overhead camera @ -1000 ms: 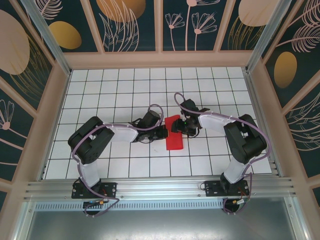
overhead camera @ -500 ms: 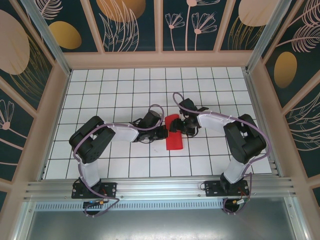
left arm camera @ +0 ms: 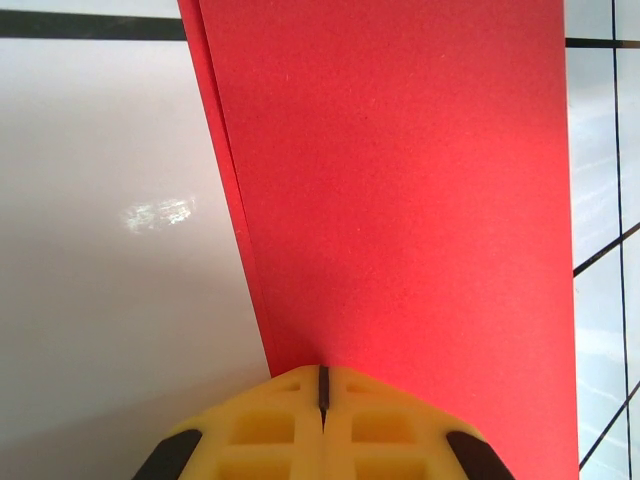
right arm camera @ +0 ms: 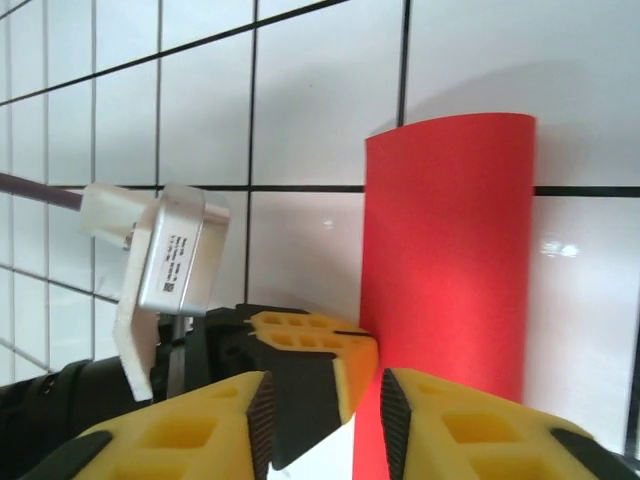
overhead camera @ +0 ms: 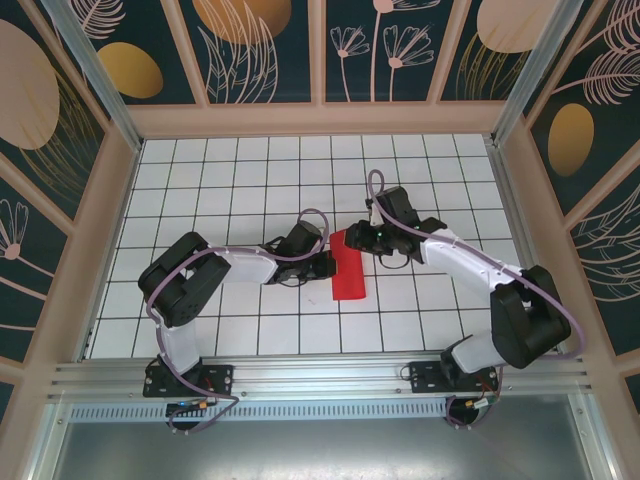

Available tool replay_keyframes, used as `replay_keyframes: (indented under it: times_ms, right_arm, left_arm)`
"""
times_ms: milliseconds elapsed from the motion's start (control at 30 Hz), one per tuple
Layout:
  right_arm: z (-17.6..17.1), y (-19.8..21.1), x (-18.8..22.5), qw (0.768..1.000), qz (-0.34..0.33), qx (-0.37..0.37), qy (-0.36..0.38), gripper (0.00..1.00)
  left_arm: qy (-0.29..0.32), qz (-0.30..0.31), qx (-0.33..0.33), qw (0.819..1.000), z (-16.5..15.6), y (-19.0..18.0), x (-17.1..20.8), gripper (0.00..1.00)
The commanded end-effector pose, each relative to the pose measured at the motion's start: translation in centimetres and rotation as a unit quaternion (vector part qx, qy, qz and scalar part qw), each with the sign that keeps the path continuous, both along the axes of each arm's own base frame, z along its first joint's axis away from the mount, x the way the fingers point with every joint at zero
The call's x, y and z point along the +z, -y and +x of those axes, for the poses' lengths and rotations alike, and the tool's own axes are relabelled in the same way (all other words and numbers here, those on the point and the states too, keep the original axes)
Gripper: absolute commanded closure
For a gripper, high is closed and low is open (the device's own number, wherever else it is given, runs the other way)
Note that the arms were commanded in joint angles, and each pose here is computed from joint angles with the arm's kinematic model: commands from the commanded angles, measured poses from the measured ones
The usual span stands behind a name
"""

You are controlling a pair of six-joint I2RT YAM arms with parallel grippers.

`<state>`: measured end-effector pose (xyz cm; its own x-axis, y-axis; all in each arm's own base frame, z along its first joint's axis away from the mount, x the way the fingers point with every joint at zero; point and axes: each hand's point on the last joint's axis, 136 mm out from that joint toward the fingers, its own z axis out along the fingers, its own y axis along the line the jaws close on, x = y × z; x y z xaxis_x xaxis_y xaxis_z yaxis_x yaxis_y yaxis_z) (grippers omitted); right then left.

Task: Fold a paper plane with a square sheet of paper (pick it up from the middle)
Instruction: Fold the square sheet of paper in half at the center of the table.

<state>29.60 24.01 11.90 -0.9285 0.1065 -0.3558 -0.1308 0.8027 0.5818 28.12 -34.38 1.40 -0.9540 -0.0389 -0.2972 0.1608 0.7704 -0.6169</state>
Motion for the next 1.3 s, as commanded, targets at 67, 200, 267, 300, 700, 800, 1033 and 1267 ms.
replay_keyframes:
  times_ms: [67,200,267,300,700,800,1033,1267]
  right_arm:
    - [-1.3,-0.7,-2.9,0.998,0.031,0.025,-0.045,0.72]
    - [-1.4,-0.3,-4.4,0.997,0.032,0.023,-0.060,0.75]
    - [-1.4,0.0,-5.1,0.997,0.031,0.022,-0.066,0.74]
    - [-1.5,0.2,-5.5,0.997,0.029,0.021,-0.069,0.74]
    - [-2.7,2.5,-10.3,0.994,0.012,0.001,-0.112,0.72]
    - [-2.8,3.1,-11.1,0.993,-0.001,-0.008,-0.121,0.72]
    - [-2.8,2.5,-9.3,0.994,0.016,0.003,-0.111,0.71]
    - [-4.2,1.0,-4.2,0.992,0.090,0.042,-0.073,0.72]
  left_arm:
    - [-0.041,0.078,-0.003,0.996,-1.8,-2.4,-4.5,1.00]
    - [-0.039,0.082,0.000,0.996,-1.7,-2.6,-4.6,1.00]
    - [-0.041,0.085,-0.001,0.996,-1.8,-2.7,-4.9,1.00]
    - [-0.043,0.087,-0.001,0.995,-1.9,-2.8,-5.0,1.00]
    - [-0.050,0.093,0.000,0.994,-2.4,-3.4,-5.9,1.00]
    - [-0.054,0.093,-0.003,0.994,-2.5,-3.2,-6.1,1.00]
    - [-0.051,0.094,-0.002,0.994,-2.5,-3.3,-5.9,1.00]
    - [-0.051,0.093,0.000,0.994,-2.4,-3.3,-5.9,1.00]
